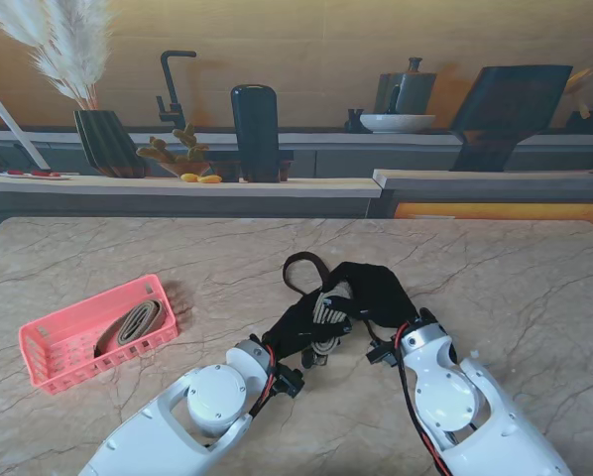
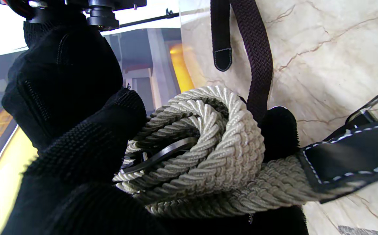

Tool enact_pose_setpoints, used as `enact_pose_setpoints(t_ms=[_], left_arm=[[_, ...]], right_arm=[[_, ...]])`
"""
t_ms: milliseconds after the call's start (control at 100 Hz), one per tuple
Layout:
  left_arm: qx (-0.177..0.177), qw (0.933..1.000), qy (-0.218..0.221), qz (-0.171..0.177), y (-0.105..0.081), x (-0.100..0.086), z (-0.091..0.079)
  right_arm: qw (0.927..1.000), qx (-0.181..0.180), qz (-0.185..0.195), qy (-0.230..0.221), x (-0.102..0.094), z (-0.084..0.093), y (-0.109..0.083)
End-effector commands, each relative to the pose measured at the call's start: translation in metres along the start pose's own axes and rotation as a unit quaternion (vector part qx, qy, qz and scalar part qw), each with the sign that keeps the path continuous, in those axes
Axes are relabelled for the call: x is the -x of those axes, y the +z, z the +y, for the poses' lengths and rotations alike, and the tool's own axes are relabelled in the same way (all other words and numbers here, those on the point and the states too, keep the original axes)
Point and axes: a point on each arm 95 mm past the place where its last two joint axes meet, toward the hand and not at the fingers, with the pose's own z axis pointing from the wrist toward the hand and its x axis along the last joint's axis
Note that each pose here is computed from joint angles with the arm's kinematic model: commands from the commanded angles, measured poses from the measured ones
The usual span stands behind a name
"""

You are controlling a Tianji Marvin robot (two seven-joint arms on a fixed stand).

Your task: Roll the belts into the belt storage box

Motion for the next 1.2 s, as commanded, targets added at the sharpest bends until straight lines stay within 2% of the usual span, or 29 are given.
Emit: enact_pose_setpoints(t_ms=[0, 110, 250, 370, 550, 680, 860, 1000, 1060, 1190], left_arm=[[0.009, 0.9999, -0.006, -0.011, -0.004, 0.006, 0.007], [0.008, 0.9998, -0.013, -0.013, -0.004, 0.007, 0.007], [0.011, 0.9978, -0.063, -0.019, -0.005, 0.006, 0.006], [0.058, 0.994, -0.091, -0.019, -0.007, 0.005, -0.001], [0.14, 0.9861, -0.087, -0.022, -0.012, 0.003, -0.013], [0.168, 0.9816, -0.088, -0.021, -0.013, 0.001, -0.018], [0.188, 0.9778, -0.091, -0.017, -0.018, -0.001, -0.021], [0.202, 0.9755, -0.086, -0.015, -0.02, -0.002, -0.023], [0.206, 0.9747, -0.086, -0.014, -0.021, -0.003, -0.022], [0.215, 0.9726, -0.088, -0.011, -0.022, -0.004, -0.021]], right_arm=[[0.9998, 0.018, 0.007, -0.004, -0.007, 0.005, 0.005], [0.9996, 0.024, 0.005, -0.013, -0.006, 0.006, 0.005], [0.9998, 0.003, 0.003, -0.021, -0.003, 0.011, 0.003], [0.9992, -0.031, 0.013, -0.019, 0.0, 0.019, 0.0], [0.9955, -0.078, 0.037, -0.04, 0.003, 0.037, -0.005], [0.9926, -0.099, 0.049, -0.05, 0.003, 0.049, -0.012], [0.9826, -0.161, 0.065, -0.066, 0.008, 0.064, -0.023], [0.9721, -0.214, 0.066, -0.072, 0.011, 0.066, -0.028], [0.9692, -0.224, 0.066, -0.078, 0.012, 0.065, -0.029], [0.9678, -0.23, 0.065, -0.078, 0.014, 0.058, -0.026]])
